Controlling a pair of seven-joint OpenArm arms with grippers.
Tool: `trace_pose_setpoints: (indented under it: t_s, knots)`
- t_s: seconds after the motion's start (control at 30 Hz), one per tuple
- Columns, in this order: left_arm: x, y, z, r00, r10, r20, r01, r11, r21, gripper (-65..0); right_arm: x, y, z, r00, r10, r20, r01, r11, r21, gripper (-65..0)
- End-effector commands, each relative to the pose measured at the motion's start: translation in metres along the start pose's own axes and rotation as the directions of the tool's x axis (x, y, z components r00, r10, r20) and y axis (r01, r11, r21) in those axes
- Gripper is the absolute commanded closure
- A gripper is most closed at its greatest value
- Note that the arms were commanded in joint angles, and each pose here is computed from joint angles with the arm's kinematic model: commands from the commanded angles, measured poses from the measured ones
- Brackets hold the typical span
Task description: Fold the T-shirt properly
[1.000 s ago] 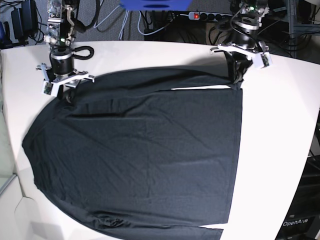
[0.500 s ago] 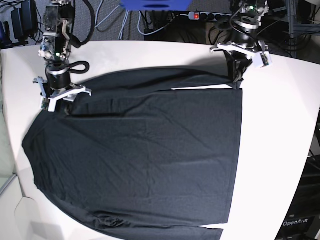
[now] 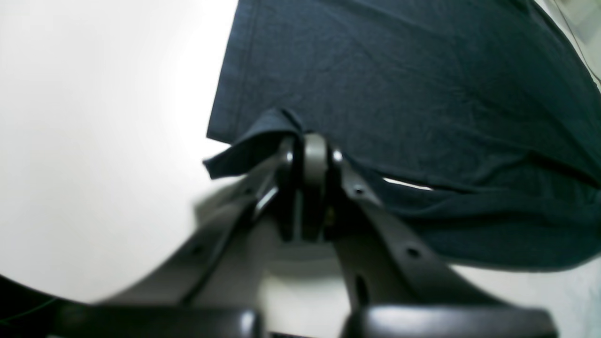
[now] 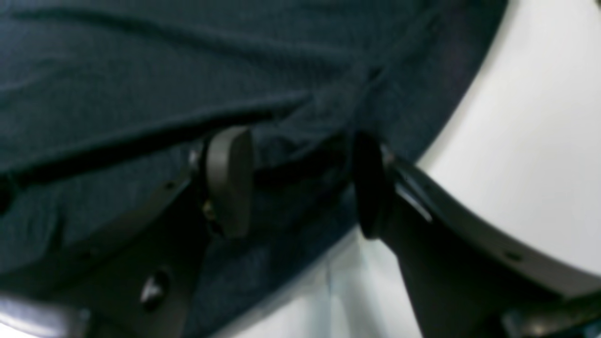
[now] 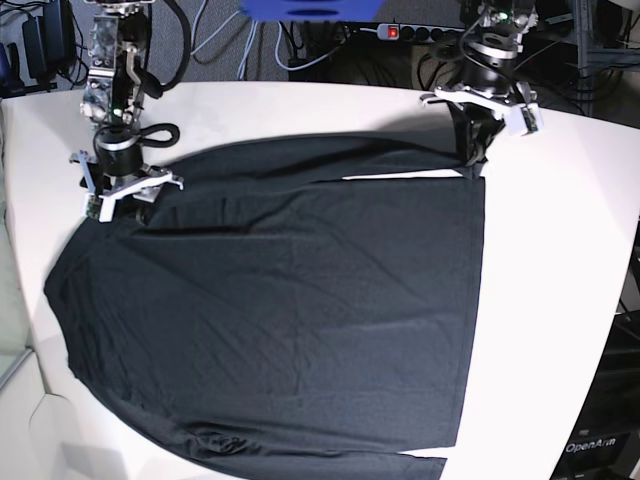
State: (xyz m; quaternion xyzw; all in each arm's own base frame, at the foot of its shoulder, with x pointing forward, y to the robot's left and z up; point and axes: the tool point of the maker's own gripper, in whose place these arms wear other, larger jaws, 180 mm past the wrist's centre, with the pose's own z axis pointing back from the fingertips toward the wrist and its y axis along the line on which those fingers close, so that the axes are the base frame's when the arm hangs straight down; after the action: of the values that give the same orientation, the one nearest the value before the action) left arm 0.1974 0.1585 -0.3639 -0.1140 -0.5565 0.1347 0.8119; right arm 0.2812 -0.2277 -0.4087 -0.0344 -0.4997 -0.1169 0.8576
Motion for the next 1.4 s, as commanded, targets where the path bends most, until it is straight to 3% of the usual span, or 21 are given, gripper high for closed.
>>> trace_pose_setpoints:
  t_s: [0.0,0.73,1.2,1.37]
  knots:
    - [0.0094,-0.0029,0.0017,0.999,-0.002,0.037,0.002,1.000,-0.012,0.0,0.0168,-0.0022,0.0002,0.998,0.006,0.055,-0.006,1.000,-0.003,-34.2]
    - [0.0104,-0.0034,0.0013,0.999,-0.002,0.040,0.002,1.000,-0.013,0.0,0.0133,-0.0032,-0.0097,0.999,-0.003,0.039,0.003,1.000,-0.009,-32.9]
    - [0.0100,-0.0034,0.0021,0.999,-0.002,0.038,0.002,1.000,-0.013,0.0,0.0117,-0.0031,-0.0090,0.999,-0.004,0.035,0.004,1.000,-0.009,-2.1]
    - [0.0101,-0.0035,0.0025,0.999,-0.002,0.038,0.002,1.000,-0.013,0.0,0.0118,-0.0036,-0.0087,0.999,-0.002,0.036,0.002,1.000,-0.010,-0.4]
